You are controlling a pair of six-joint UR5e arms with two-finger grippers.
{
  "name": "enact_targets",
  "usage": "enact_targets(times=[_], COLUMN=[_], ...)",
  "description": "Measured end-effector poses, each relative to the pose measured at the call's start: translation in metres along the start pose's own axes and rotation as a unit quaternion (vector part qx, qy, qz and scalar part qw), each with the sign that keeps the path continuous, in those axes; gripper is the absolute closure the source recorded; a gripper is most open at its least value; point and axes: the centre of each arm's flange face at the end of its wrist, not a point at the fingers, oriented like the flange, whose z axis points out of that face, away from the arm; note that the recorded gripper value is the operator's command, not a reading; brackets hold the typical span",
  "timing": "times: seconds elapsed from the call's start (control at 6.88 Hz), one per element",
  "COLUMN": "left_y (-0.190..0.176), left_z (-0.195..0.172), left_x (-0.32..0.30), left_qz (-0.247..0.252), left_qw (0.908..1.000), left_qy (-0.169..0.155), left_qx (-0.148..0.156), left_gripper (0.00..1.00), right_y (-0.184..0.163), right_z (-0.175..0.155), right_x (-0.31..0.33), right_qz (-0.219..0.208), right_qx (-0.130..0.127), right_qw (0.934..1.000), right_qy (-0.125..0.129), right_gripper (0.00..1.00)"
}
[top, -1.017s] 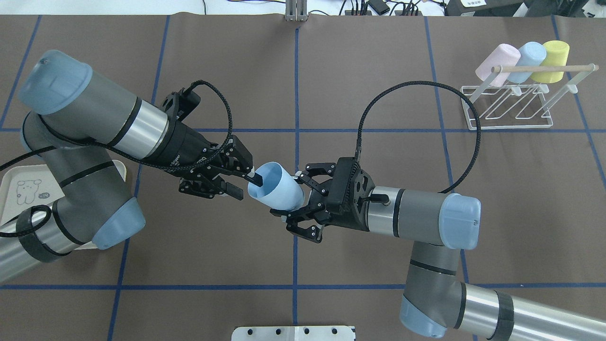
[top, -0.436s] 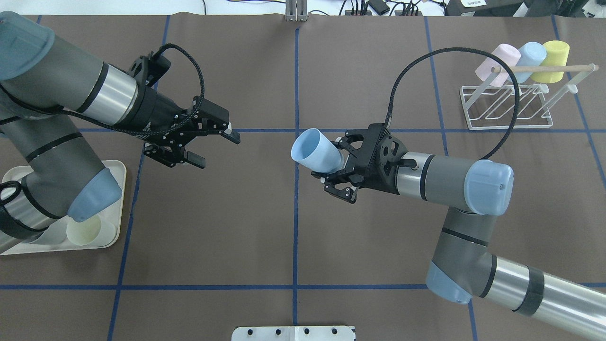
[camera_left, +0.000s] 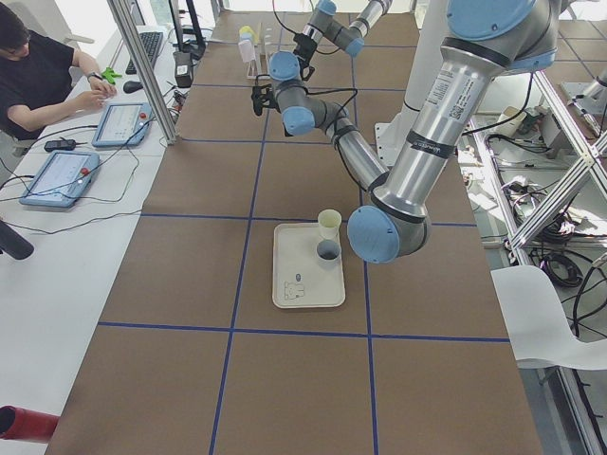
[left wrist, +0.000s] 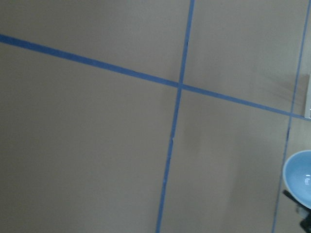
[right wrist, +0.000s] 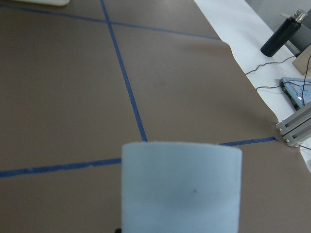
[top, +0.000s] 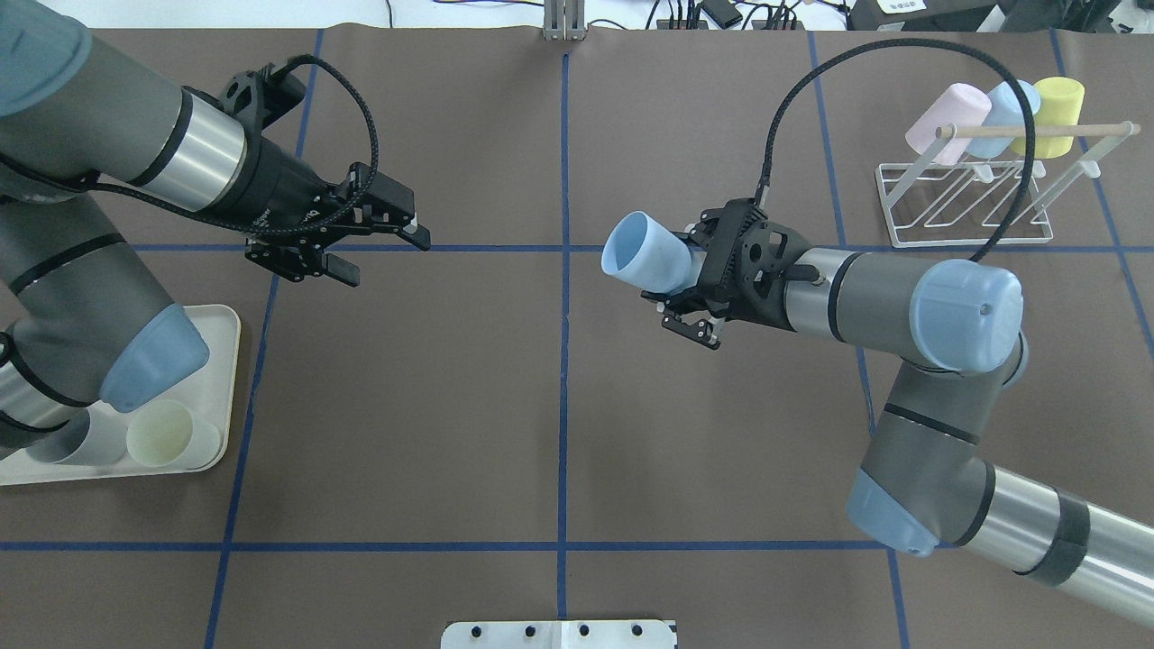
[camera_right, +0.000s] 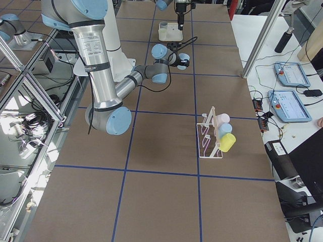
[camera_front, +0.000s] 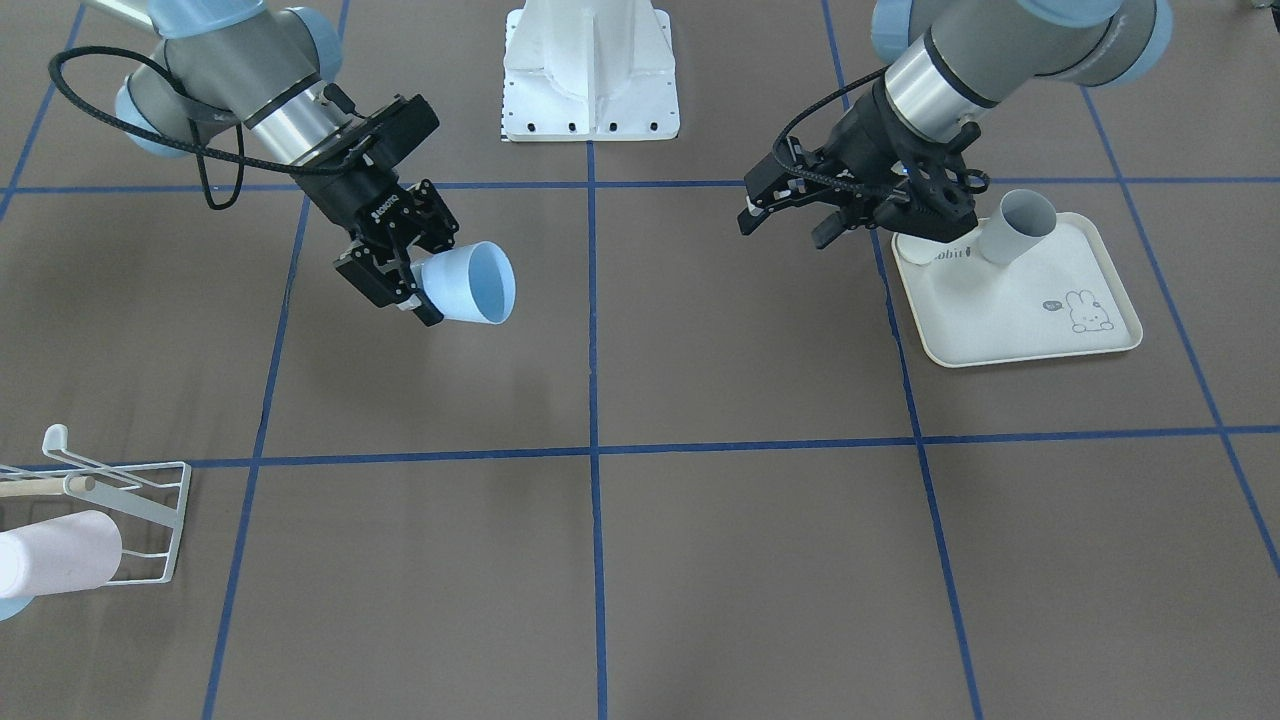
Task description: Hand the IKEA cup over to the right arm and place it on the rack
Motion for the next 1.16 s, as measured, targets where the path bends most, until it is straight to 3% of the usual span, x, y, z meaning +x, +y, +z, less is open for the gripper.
enact_targets(times=[0.15, 0.29, 0.44, 0.58, 0.73, 1.02, 1.16], left_y=[-0.002, -0.005, -0.006, -0.006, -0.006, -0.006, -0.006], left_z=[-0.017, -0.029, -0.034, -0.035, -0.036, -0.036, -0.036], left_x=[-0.027, -0.054, -0.067, -0.073, -0.075, -0.076, -0.076], left_qz=[0.036, 0.057, 0.066, 0.07, 0.071, 0.069, 0.067], left_qw=[0.9986, 0.9964, 0.9951, 0.9946, 0.9945, 0.9946, 0.9947], left_qy=[-0.037, -0.06, -0.071, -0.074, -0.075, -0.075, -0.075], left_qx=[0.012, 0.018, 0.02, 0.019, 0.019, 0.019, 0.018], left_gripper=[0.0, 0.0, 0.0, 0.0, 0.0, 0.0, 0.0], right_y=[0.003, 0.008, 0.016, 0.029, 0.043, 0.072, 0.091], right_z=[-0.017, -0.034, -0.052, -0.069, -0.084, -0.108, -0.116], right_x=[0.022, 0.044, 0.067, 0.092, 0.112, 0.132, 0.138], right_qz=[-0.055, -0.12, -0.194, -0.271, -0.353, -0.494, -0.527], right_qx=[-0.06, -0.126, -0.189, -0.243, -0.291, -0.374, -0.402], right_qw=[0.9967, 0.9847, 0.9626, 0.9314, 0.8888, 0.7846, 0.7488], right_qy=[0.01, 0.01, 0.006, 0.008, 0.019, 0.017, 0.002], right_gripper=[0.76, 0.76, 0.8, 0.85, 0.86, 0.85, 0.83])
